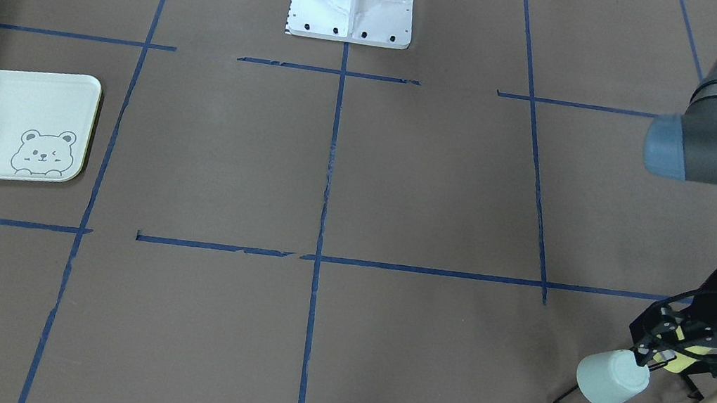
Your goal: Left arm grabs green cup and hands to right arm on tray
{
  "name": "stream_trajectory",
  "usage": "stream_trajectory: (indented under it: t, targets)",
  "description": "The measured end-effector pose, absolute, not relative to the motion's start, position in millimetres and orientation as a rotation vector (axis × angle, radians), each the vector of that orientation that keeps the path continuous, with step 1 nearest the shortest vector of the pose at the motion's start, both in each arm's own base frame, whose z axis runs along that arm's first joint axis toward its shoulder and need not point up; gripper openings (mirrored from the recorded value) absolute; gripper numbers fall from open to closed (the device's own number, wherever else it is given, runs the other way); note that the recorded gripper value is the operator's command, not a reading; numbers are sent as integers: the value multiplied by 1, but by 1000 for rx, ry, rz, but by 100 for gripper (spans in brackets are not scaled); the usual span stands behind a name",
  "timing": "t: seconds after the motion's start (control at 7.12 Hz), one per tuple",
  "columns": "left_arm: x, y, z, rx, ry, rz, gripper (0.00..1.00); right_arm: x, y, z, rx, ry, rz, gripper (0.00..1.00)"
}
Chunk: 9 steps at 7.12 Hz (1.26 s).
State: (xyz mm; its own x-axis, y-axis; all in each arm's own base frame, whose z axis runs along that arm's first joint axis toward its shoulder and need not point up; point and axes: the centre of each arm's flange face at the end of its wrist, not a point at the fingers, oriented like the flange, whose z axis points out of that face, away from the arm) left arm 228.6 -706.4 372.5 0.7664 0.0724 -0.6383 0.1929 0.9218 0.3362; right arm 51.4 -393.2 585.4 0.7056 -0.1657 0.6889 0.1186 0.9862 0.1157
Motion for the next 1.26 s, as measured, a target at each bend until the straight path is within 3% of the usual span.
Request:
stream_trajectory:
  t: [0.84, 0.98, 1.12, 1.26]
  targets:
    - [288, -707, 414, 384, 677, -50, 97, 51, -393, 586, 63, -772, -158, 100]
    - [289, -709, 415, 382, 676, -53, 67, 51, -393, 586, 63, -772, -158, 100]
    - [291, -711, 413, 377, 679, -65, 48, 51, -393, 586, 63, -772, -158, 100]
    - [292, -712, 410, 374, 685, -82, 37, 51, -393, 586, 63, -772, -158, 100]
